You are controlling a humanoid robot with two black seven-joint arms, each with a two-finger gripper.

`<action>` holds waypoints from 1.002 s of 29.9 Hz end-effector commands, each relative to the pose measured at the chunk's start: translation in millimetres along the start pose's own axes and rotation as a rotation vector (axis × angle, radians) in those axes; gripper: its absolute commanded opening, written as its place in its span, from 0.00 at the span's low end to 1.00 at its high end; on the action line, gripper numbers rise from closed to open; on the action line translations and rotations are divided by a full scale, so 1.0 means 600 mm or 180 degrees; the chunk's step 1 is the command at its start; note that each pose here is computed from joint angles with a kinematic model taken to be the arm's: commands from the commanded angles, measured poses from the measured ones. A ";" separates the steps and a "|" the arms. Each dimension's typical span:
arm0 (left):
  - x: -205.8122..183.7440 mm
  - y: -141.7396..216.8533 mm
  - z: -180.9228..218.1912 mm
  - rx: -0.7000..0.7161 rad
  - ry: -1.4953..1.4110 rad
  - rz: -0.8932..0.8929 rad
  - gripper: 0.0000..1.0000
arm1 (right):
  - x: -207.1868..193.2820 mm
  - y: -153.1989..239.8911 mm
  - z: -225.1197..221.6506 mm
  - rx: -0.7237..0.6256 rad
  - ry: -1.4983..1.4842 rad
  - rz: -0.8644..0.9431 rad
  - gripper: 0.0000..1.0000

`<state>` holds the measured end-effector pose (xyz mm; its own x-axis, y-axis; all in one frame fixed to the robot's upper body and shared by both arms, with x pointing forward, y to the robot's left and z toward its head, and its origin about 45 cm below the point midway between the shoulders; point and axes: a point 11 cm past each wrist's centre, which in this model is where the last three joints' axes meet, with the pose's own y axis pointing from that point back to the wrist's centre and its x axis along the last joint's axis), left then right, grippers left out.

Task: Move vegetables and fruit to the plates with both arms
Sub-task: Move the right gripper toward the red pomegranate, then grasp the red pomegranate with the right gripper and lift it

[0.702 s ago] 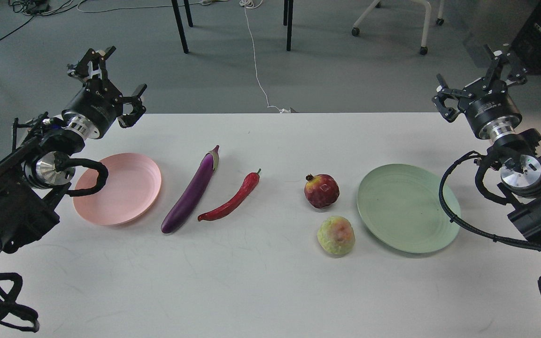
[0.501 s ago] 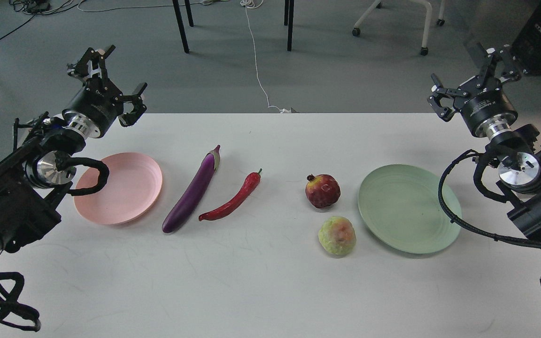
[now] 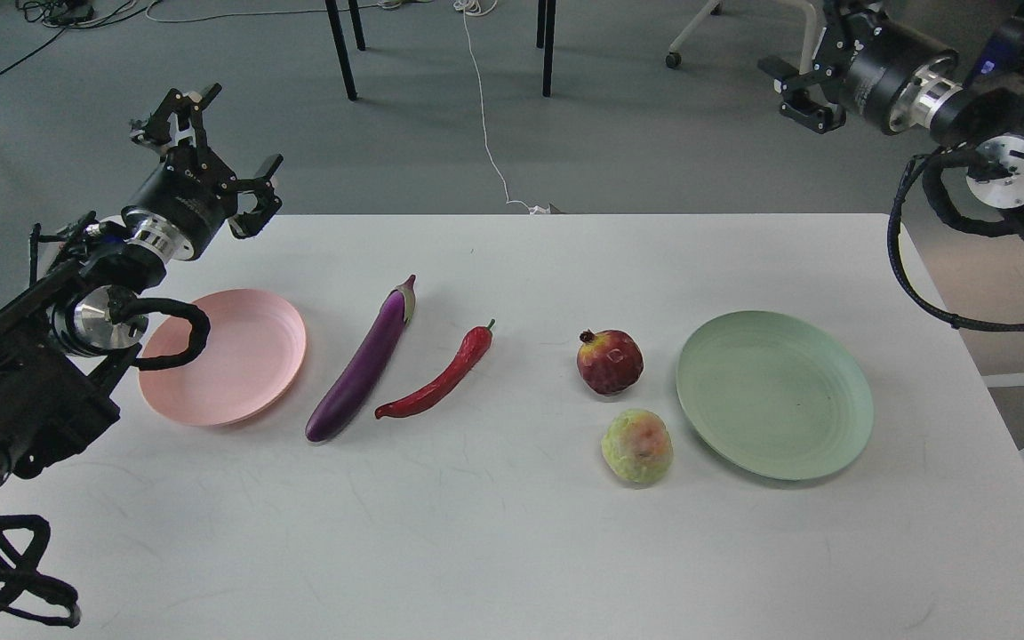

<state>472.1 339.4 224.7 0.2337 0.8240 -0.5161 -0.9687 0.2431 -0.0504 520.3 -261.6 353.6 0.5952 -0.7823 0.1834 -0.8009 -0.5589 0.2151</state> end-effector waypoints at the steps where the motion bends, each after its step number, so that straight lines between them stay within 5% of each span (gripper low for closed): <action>1: 0.001 0.000 0.003 -0.0054 -0.0007 0.0007 0.98 | -0.059 -0.027 -0.011 -0.0477 0.0799 -0.0434 0.99; 9: 0.002 0.002 0.010 -0.0097 0.0006 -0.0025 0.98 | -0.214 -0.054 0.057 -0.1318 0.2354 -0.1630 0.98; 16: 0.008 0.005 0.017 -0.0109 -0.0022 -0.0002 0.98 | -0.285 -0.067 0.132 -0.1709 0.3163 -0.2077 0.95; 30: 0.009 0.007 0.013 -0.0097 -0.0013 0.0001 0.98 | -0.269 -0.036 0.213 -0.1987 0.3355 -0.2217 0.93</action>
<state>470.4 349.3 229.5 0.2340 0.8269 -0.5113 -0.9709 0.2264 -0.0782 435.4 -160.0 199.1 0.8397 0.3320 0.4297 -0.3400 -0.2958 0.8927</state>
